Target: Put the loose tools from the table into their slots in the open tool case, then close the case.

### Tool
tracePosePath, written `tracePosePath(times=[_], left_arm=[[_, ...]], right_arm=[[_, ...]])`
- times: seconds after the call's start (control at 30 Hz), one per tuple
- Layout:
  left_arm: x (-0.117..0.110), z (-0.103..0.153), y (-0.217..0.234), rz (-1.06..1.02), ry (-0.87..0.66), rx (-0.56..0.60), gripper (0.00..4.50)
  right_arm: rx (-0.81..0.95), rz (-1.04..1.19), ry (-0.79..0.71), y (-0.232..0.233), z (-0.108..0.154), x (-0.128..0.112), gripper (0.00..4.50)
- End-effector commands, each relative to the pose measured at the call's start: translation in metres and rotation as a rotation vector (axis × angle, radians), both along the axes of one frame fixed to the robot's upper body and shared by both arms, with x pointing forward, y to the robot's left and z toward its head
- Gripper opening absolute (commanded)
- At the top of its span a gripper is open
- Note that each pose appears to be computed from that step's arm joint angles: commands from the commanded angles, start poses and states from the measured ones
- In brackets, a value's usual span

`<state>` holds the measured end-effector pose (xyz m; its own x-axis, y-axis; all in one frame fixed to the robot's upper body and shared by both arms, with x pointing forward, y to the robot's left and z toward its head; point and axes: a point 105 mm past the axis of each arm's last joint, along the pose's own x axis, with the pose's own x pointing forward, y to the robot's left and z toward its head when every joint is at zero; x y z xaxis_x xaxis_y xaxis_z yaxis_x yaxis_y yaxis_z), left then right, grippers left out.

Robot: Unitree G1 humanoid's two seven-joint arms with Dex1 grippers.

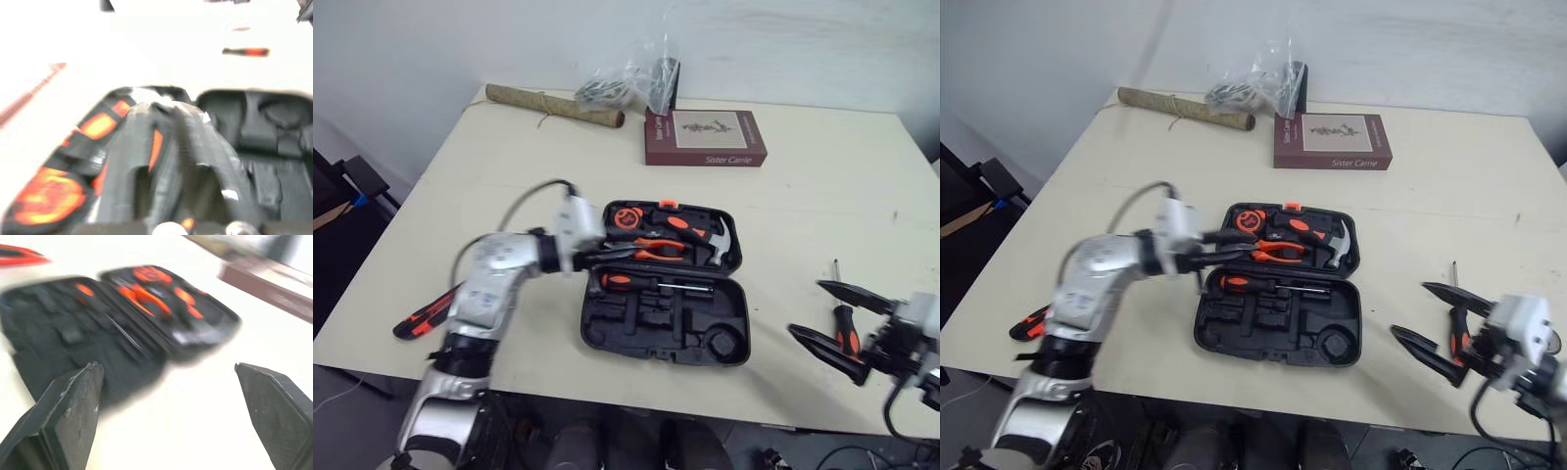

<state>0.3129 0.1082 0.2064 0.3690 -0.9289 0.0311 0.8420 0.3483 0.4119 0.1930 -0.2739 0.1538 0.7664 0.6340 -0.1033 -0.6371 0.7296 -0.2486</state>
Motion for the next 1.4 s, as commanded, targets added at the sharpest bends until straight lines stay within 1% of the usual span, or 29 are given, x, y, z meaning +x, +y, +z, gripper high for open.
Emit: tracePosePath(times=[0.03,0.1,0.13,0.17,0.2,0.27,0.3,0.37,0.43,0.47,0.53,0.63,0.7,0.73,0.77,0.8,0.87,0.9,1.0,1.07,1.13,1.23,1.33,1.4], left_arm=[[-0.016,-0.013,0.089,0.247,0.070,0.012,2.33],[-0.022,-0.015,0.158,0.494,0.066,-0.014,3.30],[-0.030,-0.021,0.191,0.601,0.085,0.000,3.62],[-0.038,-0.024,0.210,0.661,0.096,0.014,4.01],[-0.050,-0.034,0.235,0.731,0.133,0.061,4.46],[-0.076,-0.044,0.281,0.878,0.197,0.075,4.46],[-0.085,-0.046,0.294,0.921,0.212,0.075,4.46],[-0.110,-0.052,0.327,1.050,0.238,0.067,4.46],[-0.125,-0.052,0.343,1.121,0.233,0.052,4.46],[-0.127,-0.052,0.345,1.138,0.224,0.026,4.46],[-0.124,-0.058,0.331,1.067,0.242,0.056,4.46],[-0.116,-0.053,0.312,0.992,0.226,0.054,4.46],[-0.108,-0.049,0.296,0.935,0.208,0.053,4.46],[-0.102,-0.047,0.276,0.854,0.204,0.061,4.46],[-0.095,-0.043,0.253,0.766,0.195,0.047,4.46],[-0.092,-0.041,0.237,0.709,0.192,0.035,4.46],[-0.084,-0.034,0.191,0.532,0.185,-0.005,4.46],[-0.081,-0.032,0.173,0.469,0.180,-0.017,4.46],[-0.075,-0.027,0.123,0.285,0.185,-0.041,4.46],[-0.075,-0.027,0.093,0.166,0.192,-0.036,4.46],[-0.074,-0.027,0.072,0.093,0.190,-0.020,4.46],[-0.080,-0.023,0.034,-0.067,0.214,-0.067,4.46],[-0.095,-0.022,0.007,-0.217,0.245,-0.051,4.46],[-0.102,-0.019,-0.004,-0.280,0.249,-0.045,4.46]], right_arm=[[-0.055,-0.253,-0.031,-0.064,-0.002,-0.036,4.50],[-0.091,-0.451,-0.046,-0.104,-0.008,-0.056,4.50],[-0.119,-0.545,-0.044,-0.123,-0.013,-0.068,4.50],[-0.139,-0.602,-0.042,-0.136,-0.018,-0.077,4.50],[-0.153,-0.663,-0.032,-0.148,-0.023,-0.087,4.50],[-0.172,-0.769,-0.028,-0.166,-0.030,-0.107,4.50],[-0.177,-0.795,-0.026,-0.170,-0.032,-0.113,4.50],[-0.174,-0.846,-0.020,-0.174,-0.039,-0.126,4.50],[-0.174,-0.891,-0.017,-0.179,-0.043,-0.133,4.50],[-0.172,-0.915,-0.038,-0.181,-0.042,-0.133,4.50],[-0.161,-0.921,-0.047,-0.179,-0.044,-0.126,4.50],[-0.149,-0.881,-0.014,-0.167,-0.050,-0.111,4.50],[-0.143,-0.798,-0.038,-0.152,-0.041,-0.093,4.50],[-0.119,-0.767,-0.071,-0.142,-0.029,-0.078,4.50],[-0.116,-0.736,-0.069,-0.131,-0.019,-0.064,4.50],[-0.115,-0.724,-0.060,-0.123,-0.014,-0.056,4.50],[-0.039,-0.660,0.018,-0.098,-0.005,-0.039,4.50],[-0.006,-0.624,0.069,-0.084,-0.004,-0.034,4.50],[0.002,-0.564,0.260,-0.055,-0.007,-0.024,4.50],[0.075,-0.614,0.353,-0.048,-0.011,-0.017,4.50],[0.071,-0.652,0.454,-0.042,-0.022,-0.012,4.50],[0.046,-0.666,0.480,-0.033,-0.028,-0.001,4.50],[0.050,-0.747,0.499,-0.041,-0.038,0.007,4.50],[0.044,-0.776,0.518,-0.043,-0.046,0.012,4.50]])
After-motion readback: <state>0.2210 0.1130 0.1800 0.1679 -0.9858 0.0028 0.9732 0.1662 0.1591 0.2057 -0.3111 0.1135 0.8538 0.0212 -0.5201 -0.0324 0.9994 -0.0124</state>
